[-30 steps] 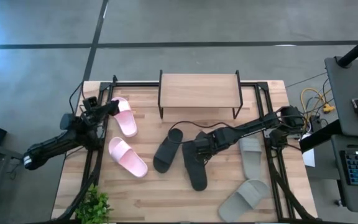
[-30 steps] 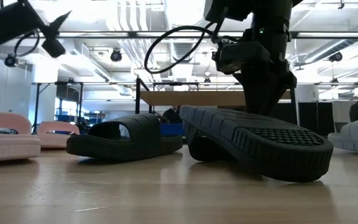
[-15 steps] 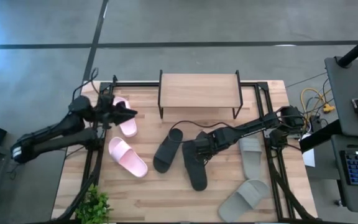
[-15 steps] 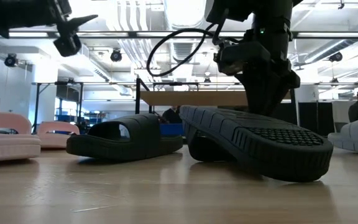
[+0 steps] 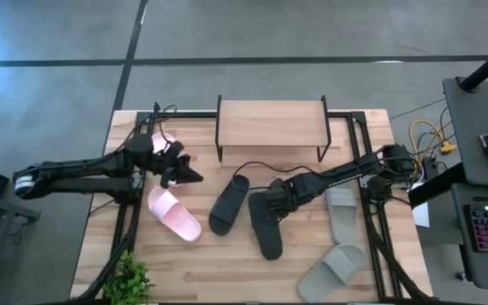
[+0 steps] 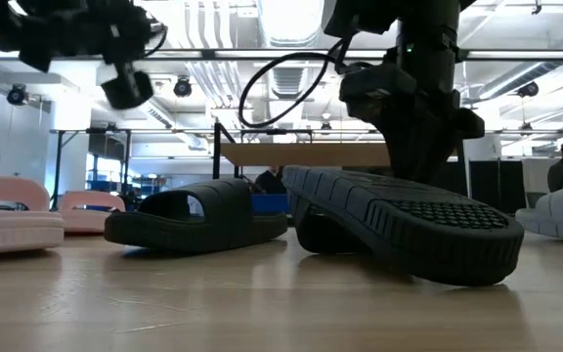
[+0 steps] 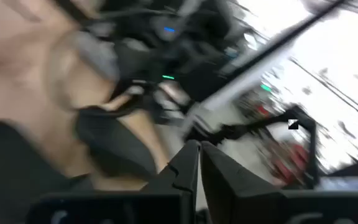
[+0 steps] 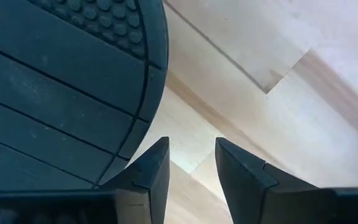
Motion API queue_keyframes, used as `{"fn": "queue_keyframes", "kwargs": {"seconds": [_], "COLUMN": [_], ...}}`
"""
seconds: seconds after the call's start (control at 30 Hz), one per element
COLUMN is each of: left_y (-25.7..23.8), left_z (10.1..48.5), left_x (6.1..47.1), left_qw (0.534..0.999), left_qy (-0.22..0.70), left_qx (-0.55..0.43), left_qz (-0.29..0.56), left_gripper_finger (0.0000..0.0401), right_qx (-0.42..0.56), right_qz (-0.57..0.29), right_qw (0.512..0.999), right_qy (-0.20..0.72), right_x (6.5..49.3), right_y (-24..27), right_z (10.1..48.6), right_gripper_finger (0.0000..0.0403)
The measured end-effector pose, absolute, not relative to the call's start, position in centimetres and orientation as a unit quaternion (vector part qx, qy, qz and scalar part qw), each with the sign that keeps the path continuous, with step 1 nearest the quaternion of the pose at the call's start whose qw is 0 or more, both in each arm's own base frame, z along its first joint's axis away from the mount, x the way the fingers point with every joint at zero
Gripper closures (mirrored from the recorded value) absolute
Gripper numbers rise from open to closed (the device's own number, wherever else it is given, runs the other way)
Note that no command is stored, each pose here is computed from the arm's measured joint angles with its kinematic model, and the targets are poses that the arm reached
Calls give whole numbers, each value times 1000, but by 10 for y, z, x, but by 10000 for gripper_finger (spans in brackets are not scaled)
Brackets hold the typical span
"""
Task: Pick and place slides into the shelf
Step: Put the right black slide on the shelf
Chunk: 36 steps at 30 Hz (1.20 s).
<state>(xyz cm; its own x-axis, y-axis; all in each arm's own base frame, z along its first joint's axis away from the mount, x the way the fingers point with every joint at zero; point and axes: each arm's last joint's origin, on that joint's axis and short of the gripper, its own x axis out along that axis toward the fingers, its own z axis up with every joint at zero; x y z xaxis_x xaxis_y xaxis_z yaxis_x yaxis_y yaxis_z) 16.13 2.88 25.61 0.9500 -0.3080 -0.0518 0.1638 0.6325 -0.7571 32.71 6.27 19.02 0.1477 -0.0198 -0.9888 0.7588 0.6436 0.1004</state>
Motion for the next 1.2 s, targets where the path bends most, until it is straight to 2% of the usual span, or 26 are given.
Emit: {"fn": "queue_keyframes", "kwargs": {"seconds": [0.17,0.4,0.6,0.93,1.1,1.2], "left_y": [16,-19,-48,-79,-94,-97], "left_z": [250,229,224,208,193,182], "left_x": [176,203,236,297,315,323], "left_qw": [893,901,911,933,929,921], "left_qy": [109,152,178,276,301,312], "left_qx": [-405,-402,-371,-231,-216,-231], "left_qz": [-161,-68,-14,31,23,33], "left_gripper_finger": [400,401,401,401,401,401], "right_qx": [325,308,277,251,270,277], "right_qz": [-294,-304,-306,-270,-251,-260], "right_qw": [669,662,683,723,742,734], "right_qy": [600,611,603,585,559,563], "right_x": [323,316,316,319,314,304], "right_y": [66,70,68,68,67,65], "right_z": [190,188,189,185,176,165], "right_gripper_finger": [292,309,322,348,367,375]}}
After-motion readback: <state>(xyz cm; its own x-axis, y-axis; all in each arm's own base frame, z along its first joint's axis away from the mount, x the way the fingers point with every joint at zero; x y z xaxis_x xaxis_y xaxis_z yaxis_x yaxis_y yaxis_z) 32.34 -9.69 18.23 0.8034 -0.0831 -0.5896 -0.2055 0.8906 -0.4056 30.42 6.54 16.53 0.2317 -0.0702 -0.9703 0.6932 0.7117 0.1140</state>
